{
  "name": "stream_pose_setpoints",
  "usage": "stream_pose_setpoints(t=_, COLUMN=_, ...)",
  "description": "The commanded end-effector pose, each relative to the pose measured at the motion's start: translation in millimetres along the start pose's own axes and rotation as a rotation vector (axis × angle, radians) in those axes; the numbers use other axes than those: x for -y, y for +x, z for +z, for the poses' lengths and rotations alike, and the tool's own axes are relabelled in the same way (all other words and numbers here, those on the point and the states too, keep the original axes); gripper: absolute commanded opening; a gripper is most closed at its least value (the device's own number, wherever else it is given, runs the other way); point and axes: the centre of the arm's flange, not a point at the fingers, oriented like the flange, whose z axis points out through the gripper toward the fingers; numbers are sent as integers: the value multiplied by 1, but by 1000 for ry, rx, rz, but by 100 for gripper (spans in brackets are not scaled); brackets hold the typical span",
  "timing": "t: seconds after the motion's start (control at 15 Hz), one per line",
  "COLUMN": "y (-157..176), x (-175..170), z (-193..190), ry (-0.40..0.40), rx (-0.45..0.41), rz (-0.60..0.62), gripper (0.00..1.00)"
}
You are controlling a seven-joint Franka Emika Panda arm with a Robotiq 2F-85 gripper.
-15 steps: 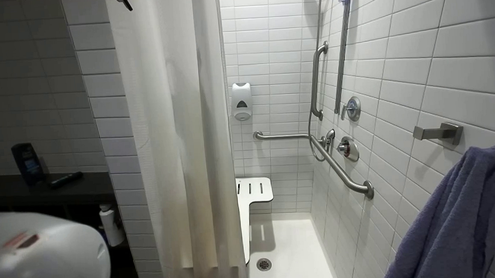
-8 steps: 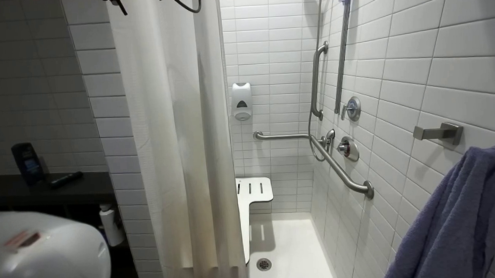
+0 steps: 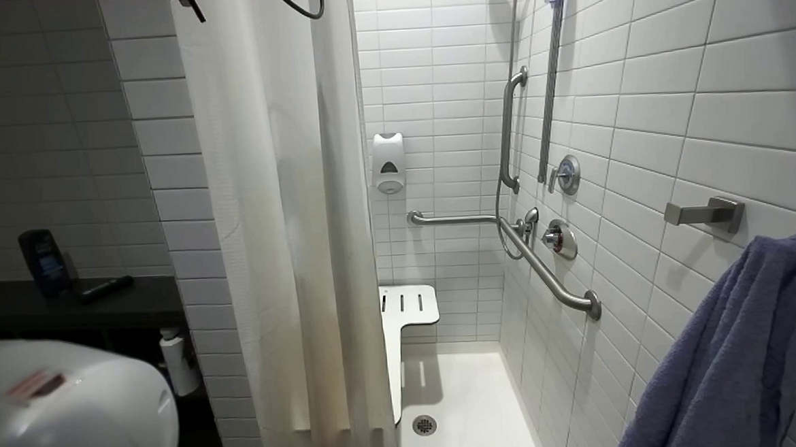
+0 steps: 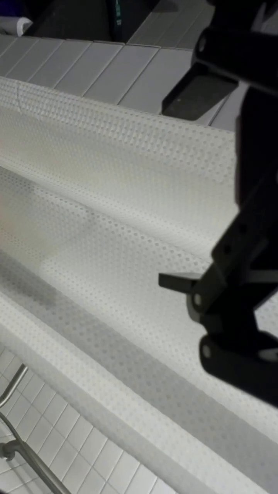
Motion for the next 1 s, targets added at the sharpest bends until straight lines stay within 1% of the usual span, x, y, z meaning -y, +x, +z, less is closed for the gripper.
stream_pose_setpoints(t=0.0, y=10, x=-3, z=-9, ry=-90, rx=-170, rz=-17, gripper=100)
stream_pose_setpoints(t=0.27, y=24, x=-2, z=-25, ry=-207, rx=-395, rz=-18, gripper=100)
stream_pose_setpoints(t=0.33, y=26, x=-1, z=-28, ry=-246, rx=-446, rz=-1, gripper=100)
stream_pose_setpoints(t=0.4, y=29, x=-4, z=-30, ry=-207, rx=-370, rz=-11, gripper=100)
stream_pose_setpoints(t=0.47, y=29, x=-3, z=-30, ry=-215, rx=-383, rz=-12, gripper=100)
stream_pose_setpoints(t=0.8, y=27, x=-4, z=-29, ry=-213, rx=-373, rz=-15, gripper=100)
stream_pose_setpoints(t=0.93, y=24, x=-7, z=-32, ry=-233, rx=-370, rz=-4, gripper=100)
